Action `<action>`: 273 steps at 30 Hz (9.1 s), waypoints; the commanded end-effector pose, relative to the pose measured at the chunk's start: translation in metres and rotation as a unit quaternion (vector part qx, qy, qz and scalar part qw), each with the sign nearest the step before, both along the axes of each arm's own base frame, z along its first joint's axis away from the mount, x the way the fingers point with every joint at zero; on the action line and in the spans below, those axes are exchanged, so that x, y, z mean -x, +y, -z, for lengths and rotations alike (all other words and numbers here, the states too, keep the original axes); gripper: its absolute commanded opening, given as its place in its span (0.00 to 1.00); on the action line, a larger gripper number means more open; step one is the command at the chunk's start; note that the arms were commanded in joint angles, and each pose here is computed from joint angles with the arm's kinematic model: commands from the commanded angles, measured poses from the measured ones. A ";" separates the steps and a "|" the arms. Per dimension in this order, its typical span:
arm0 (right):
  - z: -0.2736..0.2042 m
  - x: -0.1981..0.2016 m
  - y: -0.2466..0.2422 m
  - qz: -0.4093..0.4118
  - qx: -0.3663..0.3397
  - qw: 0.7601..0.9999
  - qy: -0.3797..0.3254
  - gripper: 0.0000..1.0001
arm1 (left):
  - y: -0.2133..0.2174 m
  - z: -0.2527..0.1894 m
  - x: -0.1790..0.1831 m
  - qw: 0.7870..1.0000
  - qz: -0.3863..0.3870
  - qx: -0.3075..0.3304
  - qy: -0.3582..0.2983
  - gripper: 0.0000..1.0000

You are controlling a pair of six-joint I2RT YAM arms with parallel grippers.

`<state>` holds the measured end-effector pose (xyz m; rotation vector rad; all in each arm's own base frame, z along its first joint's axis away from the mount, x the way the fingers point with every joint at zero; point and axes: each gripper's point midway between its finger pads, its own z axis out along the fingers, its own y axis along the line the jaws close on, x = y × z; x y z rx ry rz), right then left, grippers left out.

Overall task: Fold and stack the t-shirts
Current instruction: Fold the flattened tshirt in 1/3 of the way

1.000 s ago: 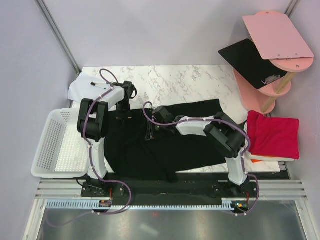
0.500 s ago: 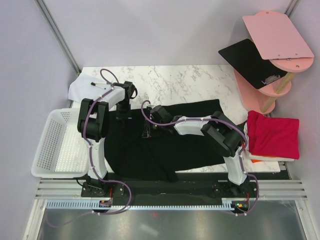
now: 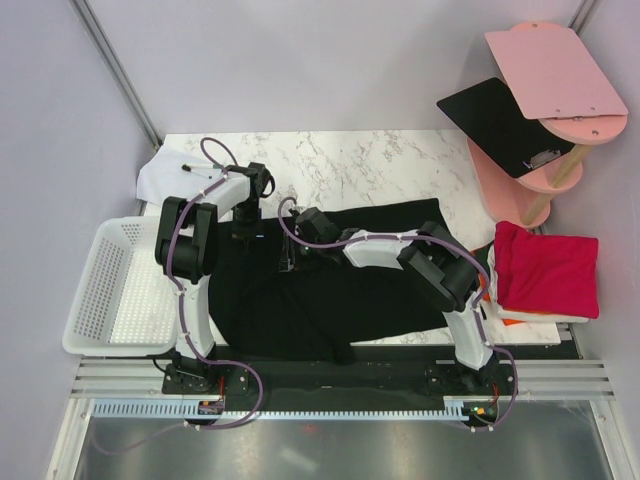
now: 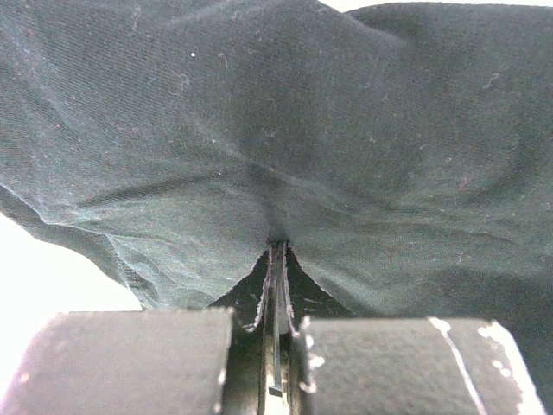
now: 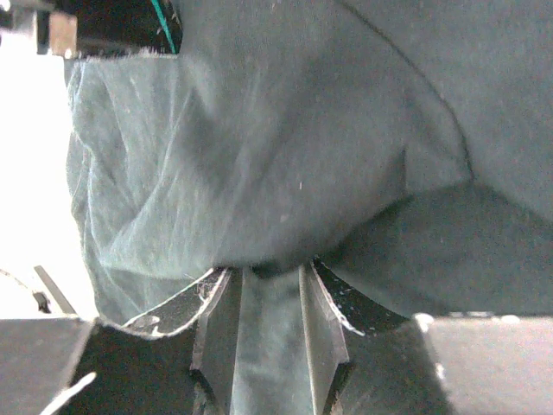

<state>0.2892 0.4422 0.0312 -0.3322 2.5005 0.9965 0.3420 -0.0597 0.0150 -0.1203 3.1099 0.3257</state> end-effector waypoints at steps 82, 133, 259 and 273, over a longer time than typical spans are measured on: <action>-0.008 -0.136 -0.252 0.173 0.369 0.904 -0.133 0.00 | 0.003 0.007 -0.018 0.998 0.008 -0.057 -0.019 0.02; -0.180 -0.084 -0.331 0.296 0.145 0.913 -0.242 0.39 | -0.099 -0.094 -0.015 0.884 -0.117 0.356 -0.280 0.83; 0.020 0.052 -0.482 0.598 -0.001 0.789 0.139 0.53 | -0.199 -0.066 0.184 0.954 0.205 0.020 -0.219 0.82; 0.031 0.052 -0.488 0.580 0.028 0.807 0.105 0.05 | -0.212 -0.061 0.194 0.950 0.228 0.001 -0.212 0.81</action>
